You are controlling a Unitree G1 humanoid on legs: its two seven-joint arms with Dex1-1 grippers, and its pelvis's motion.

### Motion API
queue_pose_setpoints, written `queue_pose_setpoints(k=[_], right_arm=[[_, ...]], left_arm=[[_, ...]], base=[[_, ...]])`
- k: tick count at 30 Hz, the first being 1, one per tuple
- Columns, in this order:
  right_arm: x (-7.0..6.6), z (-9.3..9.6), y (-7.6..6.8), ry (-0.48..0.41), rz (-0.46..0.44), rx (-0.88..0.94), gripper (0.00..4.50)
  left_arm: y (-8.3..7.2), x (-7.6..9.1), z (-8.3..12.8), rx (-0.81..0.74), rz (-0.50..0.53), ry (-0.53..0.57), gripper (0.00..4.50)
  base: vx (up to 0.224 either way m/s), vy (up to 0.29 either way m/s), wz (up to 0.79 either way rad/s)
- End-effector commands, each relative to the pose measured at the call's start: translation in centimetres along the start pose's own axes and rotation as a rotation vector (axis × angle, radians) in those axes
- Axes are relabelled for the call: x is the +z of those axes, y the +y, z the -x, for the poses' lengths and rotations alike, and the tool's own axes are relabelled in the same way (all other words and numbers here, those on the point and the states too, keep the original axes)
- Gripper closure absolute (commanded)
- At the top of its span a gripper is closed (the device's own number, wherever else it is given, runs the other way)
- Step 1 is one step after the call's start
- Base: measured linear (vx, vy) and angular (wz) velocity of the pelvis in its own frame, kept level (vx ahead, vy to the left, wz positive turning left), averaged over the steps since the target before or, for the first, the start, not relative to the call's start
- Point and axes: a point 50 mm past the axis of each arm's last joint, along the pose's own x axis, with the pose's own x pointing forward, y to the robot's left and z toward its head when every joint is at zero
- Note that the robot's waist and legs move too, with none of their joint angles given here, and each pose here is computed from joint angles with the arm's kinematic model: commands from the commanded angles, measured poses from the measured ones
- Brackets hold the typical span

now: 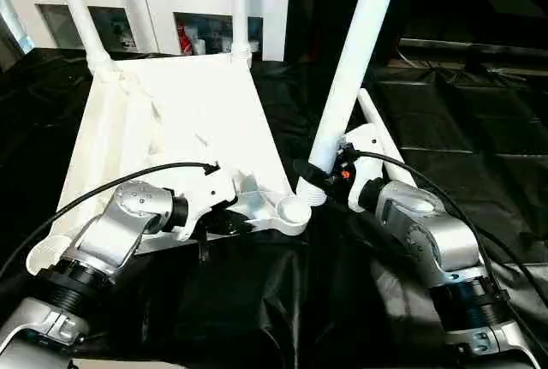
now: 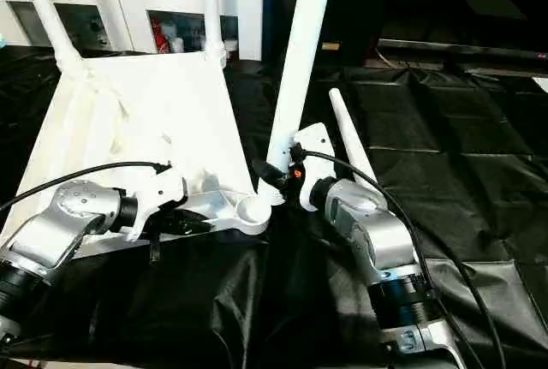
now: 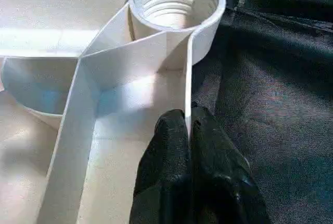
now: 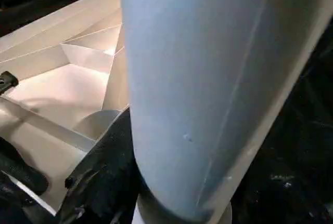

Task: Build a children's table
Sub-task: Insert table leg to table base

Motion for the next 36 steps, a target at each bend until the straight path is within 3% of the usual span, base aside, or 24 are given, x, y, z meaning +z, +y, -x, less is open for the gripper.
queue_pose_setpoints(k=[1, 7, 9, 15, 26, 36], right_arm=[[0.8, 0.0, 0.1, -0.022, 0.014, 0.025, 2.61], [1.1, 0.0, 1.2, -0.003, 0.003, 0.156, 2.61], [0.9, -0.1, 1.3, 0.039, 0.029, 0.181, 2.61], [0.6, -0.1, 1.2, 0.068, 0.040, 0.185, 2.61], [0.4, 0.2, -0.1, 0.113, 0.062, 0.157, 2.61], [-0.7, -1.4, -0.4, 0.164, 0.025, 0.172, 2.61]], left_arm=[[0.2, 0.7, 0.3, 0.004, 0.001, -0.046, 4.50], [0.0, 1.5, -0.7, -0.016, -0.005, -0.082, 4.50], [0.3, 2.2, -1.8, 0.011, -0.001, -0.118, 4.50], [0.6, 2.6, -2.6, 0.024, 0.009, -0.135, 4.50], [1.0, 3.2, -3.3, 0.019, 0.015, -0.148, 4.50], [0.9, 3.2, -3.6, -0.010, 0.004, -0.142, 4.50]], base=[[0.000, 0.000, 0.00], [0.000, 0.000, 0.00], [0.000, 0.000, 0.00], [0.000, 0.000, 0.00], [0.000, 0.000, 0.00], [0.000, 0.000, 0.00]])
